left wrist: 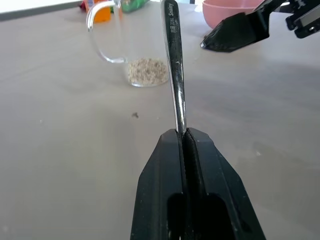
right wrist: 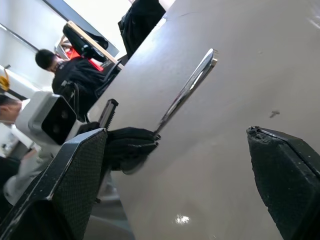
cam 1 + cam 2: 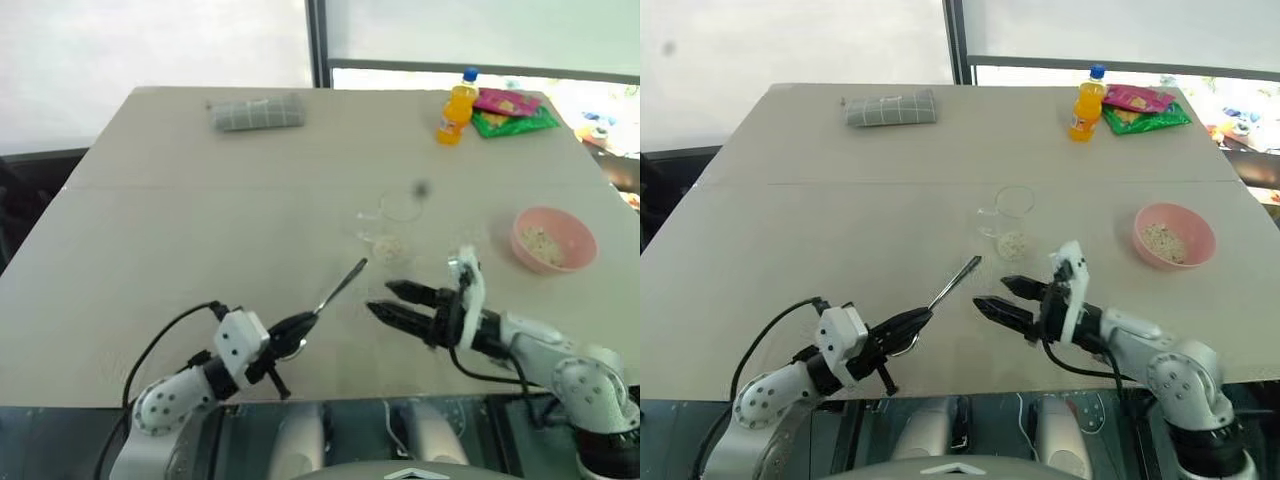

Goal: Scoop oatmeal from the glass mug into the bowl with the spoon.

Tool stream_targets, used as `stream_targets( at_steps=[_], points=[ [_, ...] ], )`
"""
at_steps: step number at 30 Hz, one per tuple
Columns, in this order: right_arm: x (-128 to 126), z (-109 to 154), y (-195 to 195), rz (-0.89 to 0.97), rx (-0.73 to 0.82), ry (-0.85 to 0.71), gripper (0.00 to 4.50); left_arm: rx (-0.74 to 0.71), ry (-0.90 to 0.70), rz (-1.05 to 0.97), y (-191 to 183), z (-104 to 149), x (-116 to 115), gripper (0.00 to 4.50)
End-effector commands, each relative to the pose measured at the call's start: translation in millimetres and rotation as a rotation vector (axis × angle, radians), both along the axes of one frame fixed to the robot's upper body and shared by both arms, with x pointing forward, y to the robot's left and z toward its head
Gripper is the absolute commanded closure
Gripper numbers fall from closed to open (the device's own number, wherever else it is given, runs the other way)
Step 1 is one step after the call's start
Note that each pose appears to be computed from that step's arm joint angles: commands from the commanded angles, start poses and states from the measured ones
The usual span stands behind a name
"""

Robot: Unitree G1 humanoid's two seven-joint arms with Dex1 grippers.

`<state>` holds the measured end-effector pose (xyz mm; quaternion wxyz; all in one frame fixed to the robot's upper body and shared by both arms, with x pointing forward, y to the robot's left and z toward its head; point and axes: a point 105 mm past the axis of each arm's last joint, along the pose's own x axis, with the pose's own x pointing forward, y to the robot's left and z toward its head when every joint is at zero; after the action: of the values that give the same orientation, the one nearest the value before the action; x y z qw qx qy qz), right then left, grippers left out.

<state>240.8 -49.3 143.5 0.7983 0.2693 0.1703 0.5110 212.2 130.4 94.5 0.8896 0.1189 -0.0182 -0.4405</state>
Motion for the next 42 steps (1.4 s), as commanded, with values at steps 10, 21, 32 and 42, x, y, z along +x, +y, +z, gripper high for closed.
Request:
stream_targets(
  at_steps=[10,21,32,42],
  points=[
    [17,8,26,-0.01,0.011,0.042,0.0,0.027,-0.065,-0.077,-16,4,8,4.45],
    [24,8,20,-0.076,0.009,0.038,4.44,-0.008,-0.036,-0.085,-15,3,6,4.5],
    [18,14,5,-0.074,0.055,0.063,4.5,-0.047,-0.063,0.047,2,10,15,2.06],
    [13,12,-73,-0.307,0.102,0.174,4.5,-0.176,-0.104,0.177,-1,25,74,2.06]
  ],
)
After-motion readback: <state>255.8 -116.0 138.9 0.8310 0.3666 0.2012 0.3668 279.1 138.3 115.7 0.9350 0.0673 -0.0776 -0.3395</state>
